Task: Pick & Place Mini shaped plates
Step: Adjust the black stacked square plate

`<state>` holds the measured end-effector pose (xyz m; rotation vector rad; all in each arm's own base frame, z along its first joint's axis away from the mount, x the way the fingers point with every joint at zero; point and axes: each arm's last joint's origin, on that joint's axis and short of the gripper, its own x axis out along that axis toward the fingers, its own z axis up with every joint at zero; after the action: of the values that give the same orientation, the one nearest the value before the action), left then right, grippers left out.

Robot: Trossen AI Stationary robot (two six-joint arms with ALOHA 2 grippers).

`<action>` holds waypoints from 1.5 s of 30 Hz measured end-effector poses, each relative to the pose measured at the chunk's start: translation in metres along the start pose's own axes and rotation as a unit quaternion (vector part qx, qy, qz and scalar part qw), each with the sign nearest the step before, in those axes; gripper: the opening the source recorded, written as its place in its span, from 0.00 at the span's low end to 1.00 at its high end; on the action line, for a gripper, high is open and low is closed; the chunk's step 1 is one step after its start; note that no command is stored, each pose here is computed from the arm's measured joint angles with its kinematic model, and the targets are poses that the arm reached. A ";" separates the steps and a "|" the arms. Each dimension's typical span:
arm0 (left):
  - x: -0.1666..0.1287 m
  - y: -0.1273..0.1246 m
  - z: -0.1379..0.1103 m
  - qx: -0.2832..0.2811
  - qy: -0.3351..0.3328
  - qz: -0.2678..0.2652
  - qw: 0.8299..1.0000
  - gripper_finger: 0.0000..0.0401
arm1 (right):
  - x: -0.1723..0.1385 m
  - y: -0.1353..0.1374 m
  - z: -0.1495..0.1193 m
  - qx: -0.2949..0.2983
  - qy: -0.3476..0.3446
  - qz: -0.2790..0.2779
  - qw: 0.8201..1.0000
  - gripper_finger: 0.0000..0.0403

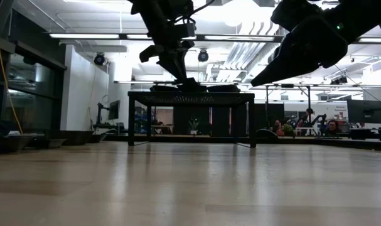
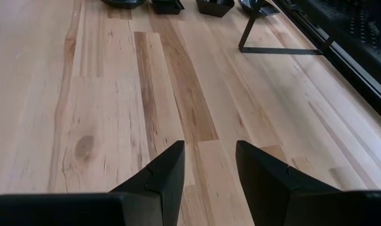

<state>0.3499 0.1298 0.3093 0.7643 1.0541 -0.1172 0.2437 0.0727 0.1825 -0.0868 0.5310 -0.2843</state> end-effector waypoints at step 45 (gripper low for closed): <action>-0.001 -0.006 0.001 0.005 0.016 -0.016 1.000 0.00 | 0.000 0.000 0.000 -0.001 0.002 -0.001 1.000 0.34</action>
<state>0.3477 0.1247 0.3071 0.7604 1.0972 -0.1367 0.2435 0.0726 0.1823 -0.0888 0.5346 -0.2863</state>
